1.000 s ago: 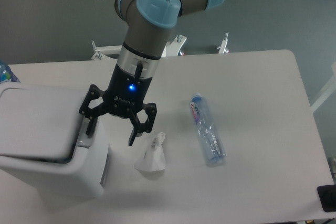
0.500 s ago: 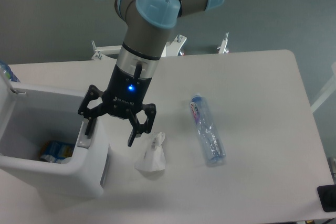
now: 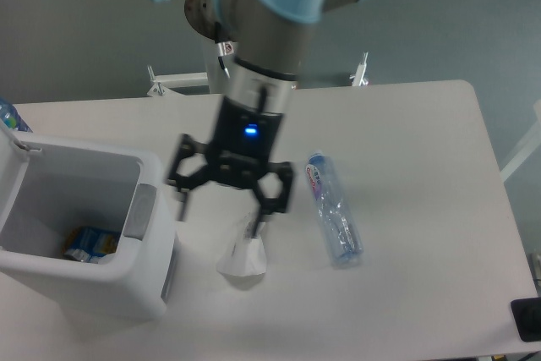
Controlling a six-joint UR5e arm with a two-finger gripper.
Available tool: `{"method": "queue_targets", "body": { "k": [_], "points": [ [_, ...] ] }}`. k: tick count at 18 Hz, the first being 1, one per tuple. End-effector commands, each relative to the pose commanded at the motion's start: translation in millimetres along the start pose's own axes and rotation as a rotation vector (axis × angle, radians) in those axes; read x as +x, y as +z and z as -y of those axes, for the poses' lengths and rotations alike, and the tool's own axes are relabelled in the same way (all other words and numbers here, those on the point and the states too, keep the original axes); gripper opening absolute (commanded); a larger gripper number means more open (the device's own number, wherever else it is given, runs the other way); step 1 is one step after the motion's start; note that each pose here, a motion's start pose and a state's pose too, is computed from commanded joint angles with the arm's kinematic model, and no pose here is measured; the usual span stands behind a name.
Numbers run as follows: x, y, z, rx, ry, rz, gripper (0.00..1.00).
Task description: Open the trash can
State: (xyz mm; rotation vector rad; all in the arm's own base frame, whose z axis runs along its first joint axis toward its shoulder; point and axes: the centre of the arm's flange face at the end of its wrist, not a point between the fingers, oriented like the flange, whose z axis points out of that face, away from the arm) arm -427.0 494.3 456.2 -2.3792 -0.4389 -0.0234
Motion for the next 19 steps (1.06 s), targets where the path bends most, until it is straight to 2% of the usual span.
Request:
{"method": "queue_targets", "body": {
  "k": [2, 4, 6, 9, 13, 16, 19],
  "points": [
    [-52.3, 3.7, -23.9, -0.058, 0.015, 0.081, 1.0],
    [-86.0, -1.6, -49.1, -0.154, 0.077, 0.184, 1.0],
    [-110.7, -11.2, -66.4, -0.212, 0.151, 0.23, 1.0],
    [-138.7, -10.6, -85.9, -0.263, 0.186, 0.217, 1.0],
    [-149.1, -2.2, -92.8, -0.324, 0.364, 0.166, 1.0],
    [-154.2, -2.0, -102.2, -0.427, 0.418, 0.197, 1.0],
    [-155.2, 0.8, -106.9, -0.493, 0.437, 0.195, 1.0]
  ]
}}
